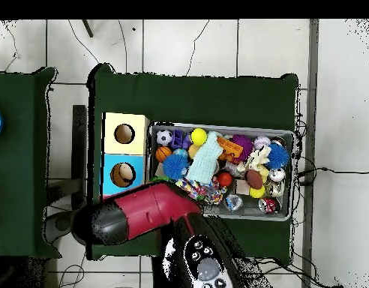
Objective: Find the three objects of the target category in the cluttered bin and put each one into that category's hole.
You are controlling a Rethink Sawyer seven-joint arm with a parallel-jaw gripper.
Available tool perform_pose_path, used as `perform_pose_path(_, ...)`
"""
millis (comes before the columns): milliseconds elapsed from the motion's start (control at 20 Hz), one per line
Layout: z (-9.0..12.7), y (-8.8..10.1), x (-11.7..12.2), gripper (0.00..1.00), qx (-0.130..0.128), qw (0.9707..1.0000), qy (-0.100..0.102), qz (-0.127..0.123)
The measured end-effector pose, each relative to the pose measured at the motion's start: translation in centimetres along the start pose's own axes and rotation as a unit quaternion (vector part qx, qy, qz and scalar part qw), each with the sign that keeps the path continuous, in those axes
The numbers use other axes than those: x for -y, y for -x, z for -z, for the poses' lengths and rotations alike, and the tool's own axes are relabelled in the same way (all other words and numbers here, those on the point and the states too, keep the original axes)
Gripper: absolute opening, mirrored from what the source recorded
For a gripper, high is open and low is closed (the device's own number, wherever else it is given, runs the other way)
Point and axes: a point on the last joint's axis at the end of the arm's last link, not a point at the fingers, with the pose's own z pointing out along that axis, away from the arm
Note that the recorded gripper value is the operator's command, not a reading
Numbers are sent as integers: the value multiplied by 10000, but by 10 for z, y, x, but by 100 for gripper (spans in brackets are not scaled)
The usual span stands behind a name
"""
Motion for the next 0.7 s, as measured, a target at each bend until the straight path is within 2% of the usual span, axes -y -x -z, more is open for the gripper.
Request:
perform_pose_path(200,-23,4,-11,0,-30,9996,8,-266)
perform_pose_path(400,-42,-4,-11,0,-179,9981,-3,-581)
perform_pose_path(700,-53,-18,-3,0,-365,9953,-83,-892)
